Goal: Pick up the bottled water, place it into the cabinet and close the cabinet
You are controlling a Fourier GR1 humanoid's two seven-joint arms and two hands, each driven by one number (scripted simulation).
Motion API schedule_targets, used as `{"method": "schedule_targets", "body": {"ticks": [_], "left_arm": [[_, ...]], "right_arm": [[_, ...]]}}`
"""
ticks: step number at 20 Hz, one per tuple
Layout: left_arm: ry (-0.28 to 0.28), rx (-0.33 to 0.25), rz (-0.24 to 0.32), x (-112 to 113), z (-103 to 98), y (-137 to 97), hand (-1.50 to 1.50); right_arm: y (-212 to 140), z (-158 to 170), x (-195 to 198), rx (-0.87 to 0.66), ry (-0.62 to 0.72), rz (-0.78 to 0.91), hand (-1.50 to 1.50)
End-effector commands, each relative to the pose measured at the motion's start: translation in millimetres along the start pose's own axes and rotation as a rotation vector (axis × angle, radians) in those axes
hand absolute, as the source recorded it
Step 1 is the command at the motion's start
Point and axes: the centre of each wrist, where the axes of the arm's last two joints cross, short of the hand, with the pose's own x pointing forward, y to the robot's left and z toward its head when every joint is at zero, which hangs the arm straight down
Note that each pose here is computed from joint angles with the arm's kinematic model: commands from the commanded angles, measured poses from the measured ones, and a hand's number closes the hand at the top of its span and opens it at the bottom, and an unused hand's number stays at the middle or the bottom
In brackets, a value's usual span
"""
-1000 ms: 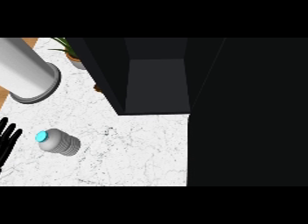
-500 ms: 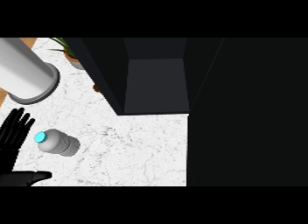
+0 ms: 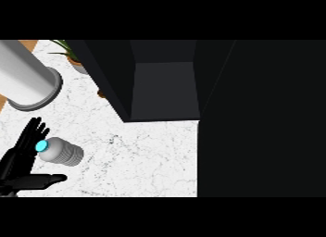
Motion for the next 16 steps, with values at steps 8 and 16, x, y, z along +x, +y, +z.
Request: {"method": "schedule_targets", "body": {"ticks": [8,16], "left_arm": [[0.023,0.052,0.076,-60.7,1.6,-5.8,-1.5],[0.002,-0.049,0.204,-90.4,1.8,-19.9,-1.5]], "right_arm": [[7.6,7.5,36.7,0.036,-0.099,-0.077,-1.5],[7.2,16.5,35.8,0.042,-0.081,-0.084,-1.5]]}}
